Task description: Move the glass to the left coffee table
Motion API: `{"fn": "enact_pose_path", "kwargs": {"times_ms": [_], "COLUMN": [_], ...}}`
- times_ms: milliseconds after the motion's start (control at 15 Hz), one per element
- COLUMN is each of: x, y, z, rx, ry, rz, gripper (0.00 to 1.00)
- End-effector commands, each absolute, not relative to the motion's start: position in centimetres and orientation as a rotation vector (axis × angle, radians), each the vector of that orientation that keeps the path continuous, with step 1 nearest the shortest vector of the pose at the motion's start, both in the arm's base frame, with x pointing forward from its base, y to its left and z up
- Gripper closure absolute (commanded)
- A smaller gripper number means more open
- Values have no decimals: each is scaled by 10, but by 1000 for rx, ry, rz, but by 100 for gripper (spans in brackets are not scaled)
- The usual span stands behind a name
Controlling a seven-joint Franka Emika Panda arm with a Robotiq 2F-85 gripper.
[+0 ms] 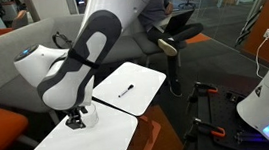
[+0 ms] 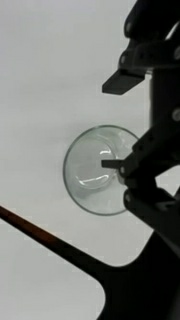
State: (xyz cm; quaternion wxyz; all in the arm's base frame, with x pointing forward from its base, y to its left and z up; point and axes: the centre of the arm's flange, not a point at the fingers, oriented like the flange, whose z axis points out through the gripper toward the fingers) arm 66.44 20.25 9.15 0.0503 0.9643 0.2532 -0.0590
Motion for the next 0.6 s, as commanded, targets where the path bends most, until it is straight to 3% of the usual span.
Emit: {"fn": "enact_pose_path", "kwargs": {"times_ms": [0, 533], "x": [638, 611], "y": [193, 181], "z": [137, 189], "rx": [2964, 2957], "ry": [792, 863], "rz": [-109, -142], "gripper": [0, 0]}}
